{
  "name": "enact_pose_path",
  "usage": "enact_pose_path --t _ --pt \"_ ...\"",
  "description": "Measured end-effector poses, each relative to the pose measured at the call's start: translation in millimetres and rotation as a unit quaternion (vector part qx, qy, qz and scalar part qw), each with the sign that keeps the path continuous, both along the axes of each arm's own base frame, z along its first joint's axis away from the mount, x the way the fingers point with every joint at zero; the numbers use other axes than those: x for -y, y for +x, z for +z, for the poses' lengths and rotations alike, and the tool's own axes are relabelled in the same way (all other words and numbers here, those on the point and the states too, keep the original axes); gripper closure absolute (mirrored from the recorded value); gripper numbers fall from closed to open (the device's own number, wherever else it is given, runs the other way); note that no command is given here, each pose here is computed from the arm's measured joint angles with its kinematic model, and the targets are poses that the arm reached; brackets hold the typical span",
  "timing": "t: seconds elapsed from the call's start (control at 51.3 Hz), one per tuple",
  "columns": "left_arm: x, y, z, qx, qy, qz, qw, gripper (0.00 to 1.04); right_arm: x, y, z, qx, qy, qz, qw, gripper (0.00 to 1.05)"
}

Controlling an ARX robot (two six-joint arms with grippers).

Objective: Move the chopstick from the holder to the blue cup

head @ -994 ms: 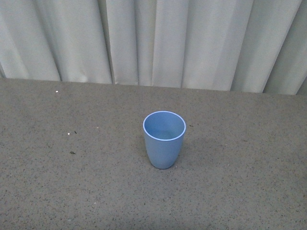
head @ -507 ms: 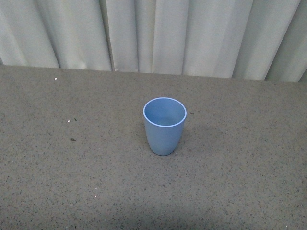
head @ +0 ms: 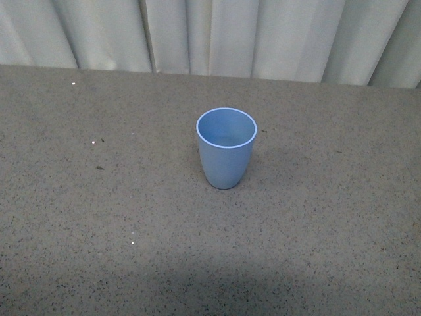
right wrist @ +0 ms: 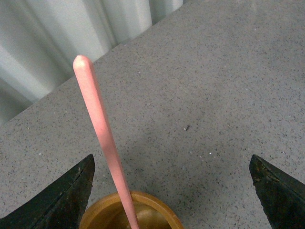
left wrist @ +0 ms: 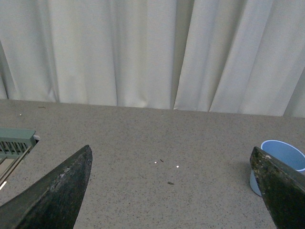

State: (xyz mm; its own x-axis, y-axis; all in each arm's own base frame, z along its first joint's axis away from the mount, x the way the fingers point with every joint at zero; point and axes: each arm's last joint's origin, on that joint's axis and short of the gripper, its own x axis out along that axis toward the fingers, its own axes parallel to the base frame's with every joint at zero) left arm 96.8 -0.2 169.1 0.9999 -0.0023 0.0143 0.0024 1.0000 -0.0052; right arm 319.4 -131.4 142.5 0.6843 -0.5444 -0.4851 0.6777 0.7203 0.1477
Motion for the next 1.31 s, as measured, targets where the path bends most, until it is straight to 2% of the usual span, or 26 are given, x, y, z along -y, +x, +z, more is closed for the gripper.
enact_pose_path --t 0.663,0.799,1.15,1.189,1.306 --pt "0.0 0.0 0.1 0.000 0.000 0.000 1.000 0.07 2.0 25.8 -11.1 0.014 0.001 0.019 1.000 0.10" --pt "0.0 0.0 0.0 0.000 0.000 0.000 1.000 0.07 -0.1 27.2 -12.9 0.017 0.005 0.022 1.000 0.27" --pt "0.0 0.0 0.0 0.000 0.000 0.000 1.000 0.07 1.2 13.9 -6.6 0.034 0.019 0.036 0.999 0.99" --pt "0.0 0.0 0.0 0.000 0.000 0.000 1.000 0.07 1.9 11.7 -1.4 0.042 0.018 0.039 0.998 1.03" --pt "0.0 0.0 0.0 0.000 0.000 0.000 1.000 0.07 5.3 6.7 16.4 0.065 0.012 0.039 0.997 1.03"
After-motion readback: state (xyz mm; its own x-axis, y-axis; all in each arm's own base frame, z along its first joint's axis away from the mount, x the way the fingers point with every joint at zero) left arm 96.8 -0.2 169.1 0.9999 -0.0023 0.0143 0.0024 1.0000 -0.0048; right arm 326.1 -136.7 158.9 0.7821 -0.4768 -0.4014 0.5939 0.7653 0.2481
